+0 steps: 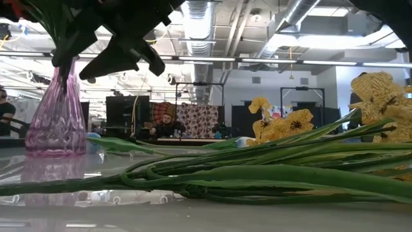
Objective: Sort flowers into vase by color
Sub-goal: Put the orange flower into the purple vase
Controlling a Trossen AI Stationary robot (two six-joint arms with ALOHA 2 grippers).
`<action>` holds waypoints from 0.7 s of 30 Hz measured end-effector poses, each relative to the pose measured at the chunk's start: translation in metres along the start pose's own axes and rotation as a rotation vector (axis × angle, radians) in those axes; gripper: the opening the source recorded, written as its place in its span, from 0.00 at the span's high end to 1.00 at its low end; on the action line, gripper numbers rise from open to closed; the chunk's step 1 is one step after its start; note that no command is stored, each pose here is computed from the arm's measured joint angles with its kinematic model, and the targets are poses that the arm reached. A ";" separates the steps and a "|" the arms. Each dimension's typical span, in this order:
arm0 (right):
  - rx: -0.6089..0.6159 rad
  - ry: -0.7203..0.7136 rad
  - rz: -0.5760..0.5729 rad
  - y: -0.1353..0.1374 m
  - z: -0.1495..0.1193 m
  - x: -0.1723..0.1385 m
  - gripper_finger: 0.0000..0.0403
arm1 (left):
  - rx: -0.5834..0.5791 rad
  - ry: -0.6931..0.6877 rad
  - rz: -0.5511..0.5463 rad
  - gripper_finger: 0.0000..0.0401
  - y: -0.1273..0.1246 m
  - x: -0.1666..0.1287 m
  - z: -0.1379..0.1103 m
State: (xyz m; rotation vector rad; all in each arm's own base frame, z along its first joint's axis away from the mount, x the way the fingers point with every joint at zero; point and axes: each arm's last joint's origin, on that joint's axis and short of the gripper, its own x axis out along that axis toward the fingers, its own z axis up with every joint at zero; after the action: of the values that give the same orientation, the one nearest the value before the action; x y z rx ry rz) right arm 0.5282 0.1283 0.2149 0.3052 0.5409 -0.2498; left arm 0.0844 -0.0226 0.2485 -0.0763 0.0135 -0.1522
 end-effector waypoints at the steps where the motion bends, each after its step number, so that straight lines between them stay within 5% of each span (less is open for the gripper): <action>1: 0.002 -0.006 0.003 0.000 0.001 0.000 0.51 | -0.013 -0.001 0.000 1.00 0.000 0.000 0.000; 12: -0.073 -0.058 -0.055 -0.009 0.009 0.003 0.51 | -0.043 -0.010 -0.028 1.00 -0.001 0.000 0.001; 21: -0.146 -0.085 0.043 -0.013 0.009 0.018 0.51 | -0.064 -0.011 -0.020 1.00 -0.001 0.000 0.001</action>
State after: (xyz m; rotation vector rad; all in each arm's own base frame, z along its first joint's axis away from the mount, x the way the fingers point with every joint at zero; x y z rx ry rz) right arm 0.5430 0.1106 0.2101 0.1635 0.4659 -0.1800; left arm 0.0843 -0.0231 0.2496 -0.1415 0.0067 -0.1715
